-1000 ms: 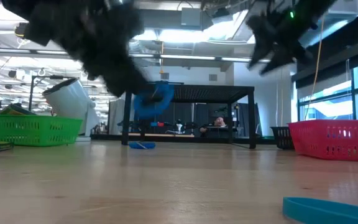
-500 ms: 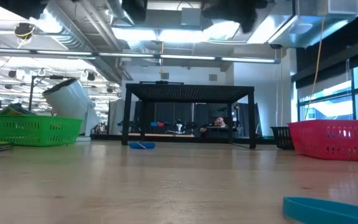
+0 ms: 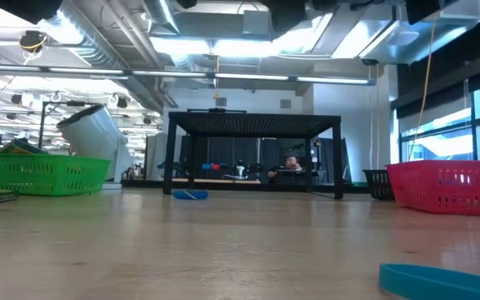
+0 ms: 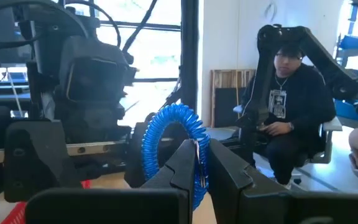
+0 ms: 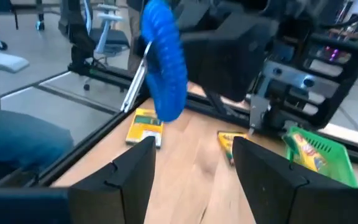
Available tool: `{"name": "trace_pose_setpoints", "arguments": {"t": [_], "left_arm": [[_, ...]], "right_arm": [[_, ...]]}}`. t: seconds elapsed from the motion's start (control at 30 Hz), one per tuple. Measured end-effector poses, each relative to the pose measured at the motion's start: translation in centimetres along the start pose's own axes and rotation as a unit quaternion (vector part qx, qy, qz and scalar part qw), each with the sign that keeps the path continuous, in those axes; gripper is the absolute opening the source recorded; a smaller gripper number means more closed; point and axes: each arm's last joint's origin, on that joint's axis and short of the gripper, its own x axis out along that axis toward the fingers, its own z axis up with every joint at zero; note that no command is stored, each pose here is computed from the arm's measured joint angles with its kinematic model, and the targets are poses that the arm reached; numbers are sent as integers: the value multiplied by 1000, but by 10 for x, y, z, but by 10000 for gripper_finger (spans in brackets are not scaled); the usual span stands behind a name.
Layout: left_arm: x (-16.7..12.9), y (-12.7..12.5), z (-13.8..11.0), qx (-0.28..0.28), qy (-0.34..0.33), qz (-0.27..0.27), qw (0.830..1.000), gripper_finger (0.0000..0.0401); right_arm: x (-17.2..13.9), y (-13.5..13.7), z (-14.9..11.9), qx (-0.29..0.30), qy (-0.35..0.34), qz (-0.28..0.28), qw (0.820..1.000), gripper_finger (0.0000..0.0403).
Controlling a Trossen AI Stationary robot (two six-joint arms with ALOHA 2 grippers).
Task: Pick & Place Office Desk Supplies
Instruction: Put the blue spring keychain into the orange bin
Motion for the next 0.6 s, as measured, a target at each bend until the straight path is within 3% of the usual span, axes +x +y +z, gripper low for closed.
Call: {"name": "trace_pose_setpoints", "arguments": {"t": [0.3,0.6], "left_arm": [[0,0,-2,25,11,6,1000,24],[0,1,-3,25,15,7,1000,24]], "right_arm": [[-1,5,7,3,-47,92,995,215],[-2,4,15,3,-88,91,992,215]]}}
